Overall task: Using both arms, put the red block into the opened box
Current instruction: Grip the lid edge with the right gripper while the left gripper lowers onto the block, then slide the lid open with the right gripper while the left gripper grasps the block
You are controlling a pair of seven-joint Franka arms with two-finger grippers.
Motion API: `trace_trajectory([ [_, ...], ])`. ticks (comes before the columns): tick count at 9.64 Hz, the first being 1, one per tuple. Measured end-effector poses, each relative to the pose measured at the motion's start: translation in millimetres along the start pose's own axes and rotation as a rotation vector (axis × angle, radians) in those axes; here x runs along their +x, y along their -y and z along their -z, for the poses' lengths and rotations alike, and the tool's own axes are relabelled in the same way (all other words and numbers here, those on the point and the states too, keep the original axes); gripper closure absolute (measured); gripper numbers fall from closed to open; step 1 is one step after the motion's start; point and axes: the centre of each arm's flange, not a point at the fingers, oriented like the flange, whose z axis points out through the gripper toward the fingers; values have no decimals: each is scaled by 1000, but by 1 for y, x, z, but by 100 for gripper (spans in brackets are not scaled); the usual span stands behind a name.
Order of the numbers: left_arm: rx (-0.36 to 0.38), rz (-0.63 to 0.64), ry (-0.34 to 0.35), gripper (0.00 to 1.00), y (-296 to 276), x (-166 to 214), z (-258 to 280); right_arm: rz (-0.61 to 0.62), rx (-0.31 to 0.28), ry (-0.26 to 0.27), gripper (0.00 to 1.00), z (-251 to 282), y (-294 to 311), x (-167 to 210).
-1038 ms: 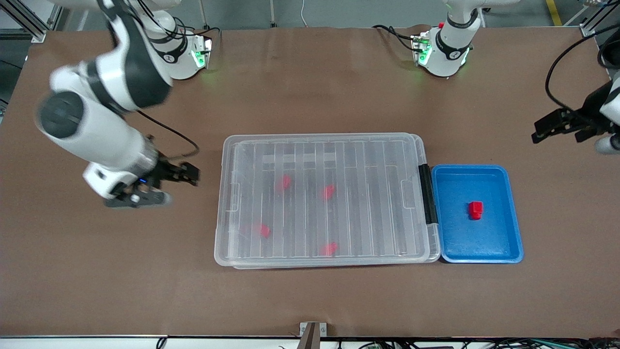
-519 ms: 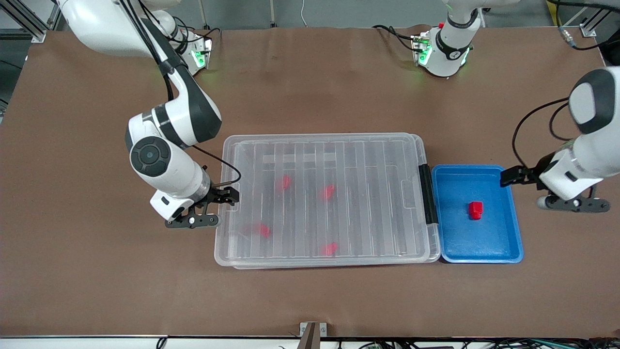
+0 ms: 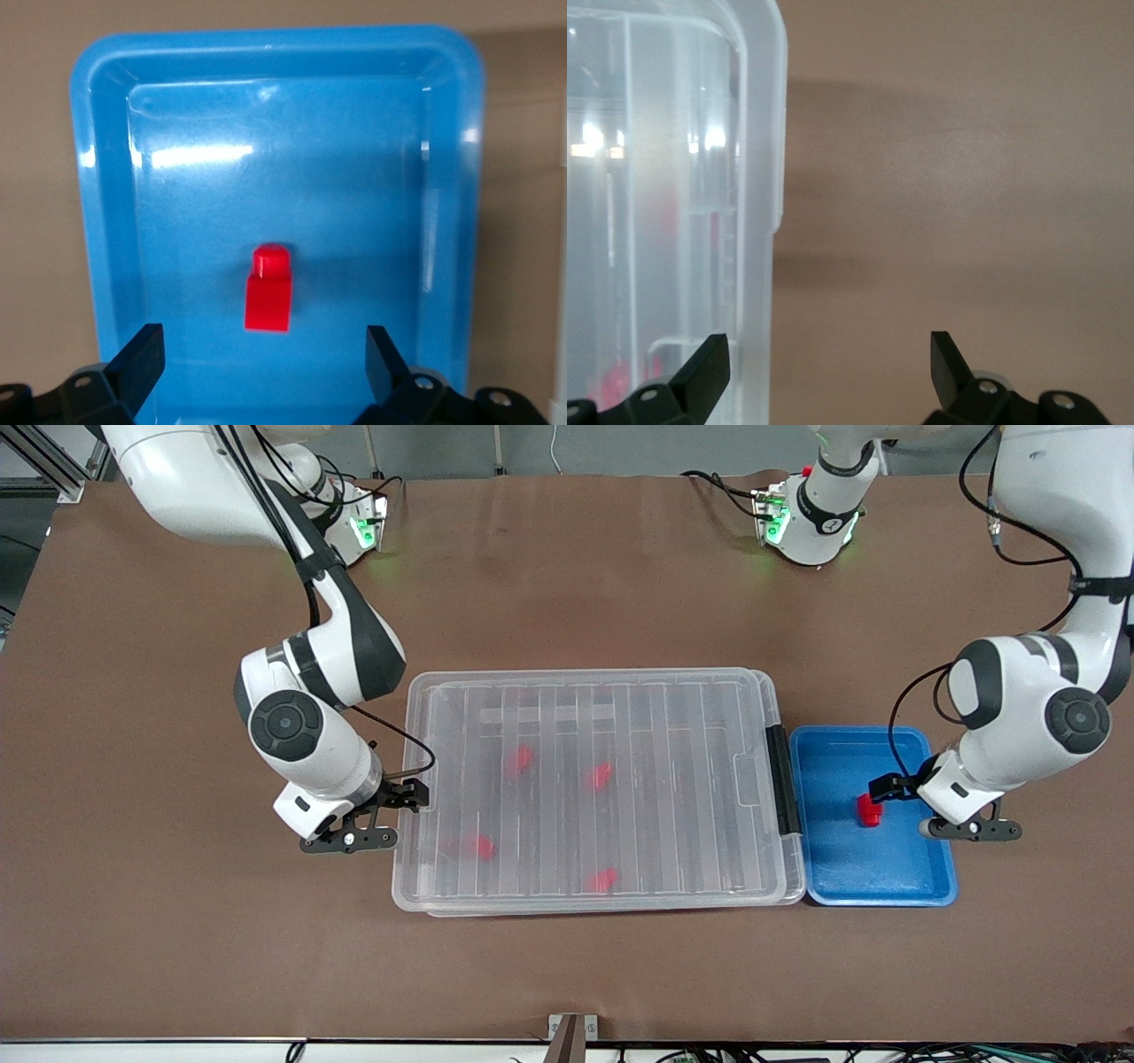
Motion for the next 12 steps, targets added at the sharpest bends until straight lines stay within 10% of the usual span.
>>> trace_trajectory([
  [7, 2, 27, 67, 6, 4, -12, -84, 62, -16, 62, 0, -5, -126, 17],
  [12, 2, 22, 53, 65, 4, -9, -77, 103, -22, 67, 0, -6, -193, 21],
])
